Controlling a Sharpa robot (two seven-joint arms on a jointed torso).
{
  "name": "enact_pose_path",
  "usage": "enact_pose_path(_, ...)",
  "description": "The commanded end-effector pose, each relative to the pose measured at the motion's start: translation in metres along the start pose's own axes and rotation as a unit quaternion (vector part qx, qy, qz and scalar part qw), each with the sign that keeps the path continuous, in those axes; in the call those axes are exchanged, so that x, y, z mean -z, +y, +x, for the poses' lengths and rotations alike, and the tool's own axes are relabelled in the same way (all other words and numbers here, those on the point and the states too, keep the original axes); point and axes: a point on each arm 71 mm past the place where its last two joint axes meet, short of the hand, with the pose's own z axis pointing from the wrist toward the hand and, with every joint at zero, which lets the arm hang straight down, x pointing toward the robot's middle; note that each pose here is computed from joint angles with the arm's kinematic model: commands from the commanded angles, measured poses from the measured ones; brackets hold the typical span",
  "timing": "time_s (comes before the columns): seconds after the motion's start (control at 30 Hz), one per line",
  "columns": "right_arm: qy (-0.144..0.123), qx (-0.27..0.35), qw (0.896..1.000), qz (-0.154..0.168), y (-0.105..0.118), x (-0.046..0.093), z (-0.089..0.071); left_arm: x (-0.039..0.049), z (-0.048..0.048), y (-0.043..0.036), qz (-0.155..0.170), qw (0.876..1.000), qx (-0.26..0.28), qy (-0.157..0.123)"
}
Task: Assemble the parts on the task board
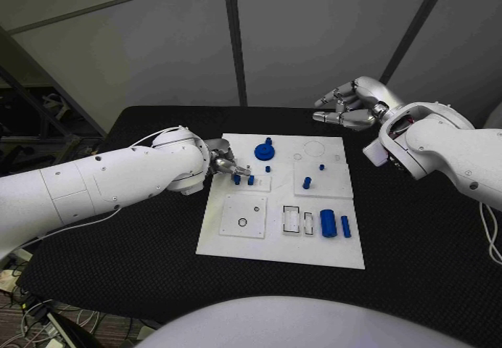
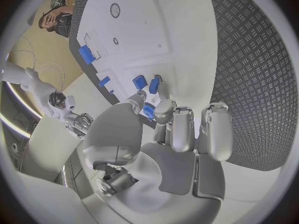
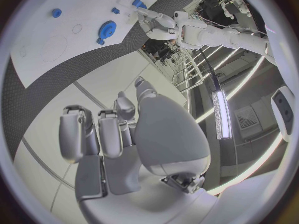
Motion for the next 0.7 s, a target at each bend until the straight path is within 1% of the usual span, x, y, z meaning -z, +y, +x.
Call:
enact_pose_path(0.03,0.002,0.0,1.0,-0.003,0.001,-0.0004,-0.0002,0.0005,-0.0009,0.0001,0.0,1.0,0.005,-0.002)
enact_pose_path(0.33,0.004,0.0,1.0,-0.001,0.0002,0.0001,-0.0006,0.0008,-0.0017,0.0053,-0.006,1.0,0.002,0.004)
enact_pose_path(0.7,0.004,0.0,1.0,0.0,-0.0001,0.0001,-0.0006,0.0009,-0.0019,0.0062,-0.007,1.0,0.002,0.005)
